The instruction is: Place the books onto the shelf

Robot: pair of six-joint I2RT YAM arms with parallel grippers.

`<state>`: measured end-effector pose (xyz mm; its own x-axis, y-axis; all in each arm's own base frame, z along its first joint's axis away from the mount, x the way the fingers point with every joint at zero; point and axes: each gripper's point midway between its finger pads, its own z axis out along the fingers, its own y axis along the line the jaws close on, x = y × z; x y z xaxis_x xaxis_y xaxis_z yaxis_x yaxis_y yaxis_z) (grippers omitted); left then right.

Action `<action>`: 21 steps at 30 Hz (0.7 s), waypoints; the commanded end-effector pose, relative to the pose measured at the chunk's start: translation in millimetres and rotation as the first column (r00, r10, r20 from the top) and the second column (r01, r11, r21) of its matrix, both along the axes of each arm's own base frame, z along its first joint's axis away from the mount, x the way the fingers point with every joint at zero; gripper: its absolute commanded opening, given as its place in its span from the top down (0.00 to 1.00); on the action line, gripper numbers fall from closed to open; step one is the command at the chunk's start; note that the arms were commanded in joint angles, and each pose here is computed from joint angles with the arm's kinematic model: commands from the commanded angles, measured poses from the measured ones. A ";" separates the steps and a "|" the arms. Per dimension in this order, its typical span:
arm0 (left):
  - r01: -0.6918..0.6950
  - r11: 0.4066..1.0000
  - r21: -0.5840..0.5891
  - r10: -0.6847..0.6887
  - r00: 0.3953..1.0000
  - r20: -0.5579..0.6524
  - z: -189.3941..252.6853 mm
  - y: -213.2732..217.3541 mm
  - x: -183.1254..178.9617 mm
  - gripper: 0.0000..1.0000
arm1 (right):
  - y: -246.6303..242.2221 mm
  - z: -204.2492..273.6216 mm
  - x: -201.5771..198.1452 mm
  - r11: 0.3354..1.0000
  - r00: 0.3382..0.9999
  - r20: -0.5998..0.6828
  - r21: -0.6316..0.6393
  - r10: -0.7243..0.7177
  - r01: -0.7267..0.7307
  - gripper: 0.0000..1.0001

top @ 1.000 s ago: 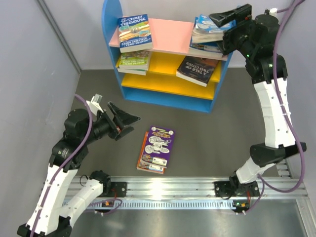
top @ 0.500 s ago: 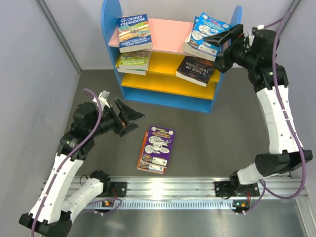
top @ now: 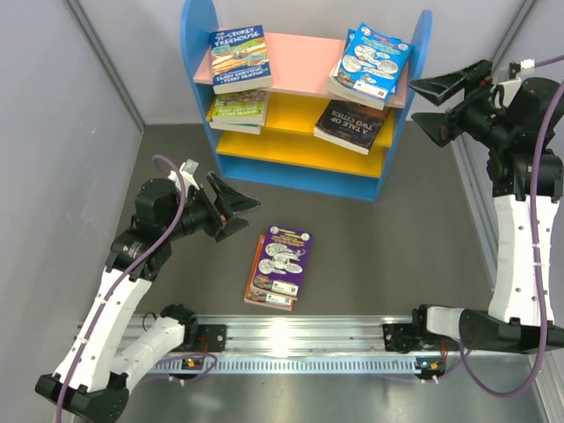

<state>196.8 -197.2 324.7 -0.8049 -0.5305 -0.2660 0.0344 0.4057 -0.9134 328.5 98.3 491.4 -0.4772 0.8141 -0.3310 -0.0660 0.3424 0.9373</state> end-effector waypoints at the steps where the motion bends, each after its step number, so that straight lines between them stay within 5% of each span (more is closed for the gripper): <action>1: -0.014 1.000 -0.022 0.016 0.996 0.087 21.2 1.5 3.1 0.04 | 18.9 18.5 -13.0 0.996 0.991 0.093 -0.015 0.091 -0.090 0.27; 4: -0.025 0.999 -0.022 0.027 0.996 0.087 21.9 2.4 4.9 0.04 | 39.2 30.1 -24.6 0.993 0.982 0.150 -0.042 0.118 -0.113 0.64; 8: -0.031 0.999 -0.031 0.033 0.996 0.084 23.7 1.3 8.5 0.04 | 73.7 19.5 -20.5 0.983 0.976 0.131 -0.065 0.176 -0.169 0.97; 21: -0.060 0.998 -0.019 0.062 0.994 0.092 37.8 5.0 11.7 0.06 | 97.3 -13.7 24.5 0.988 0.995 0.027 -0.124 0.094 -0.090 1.00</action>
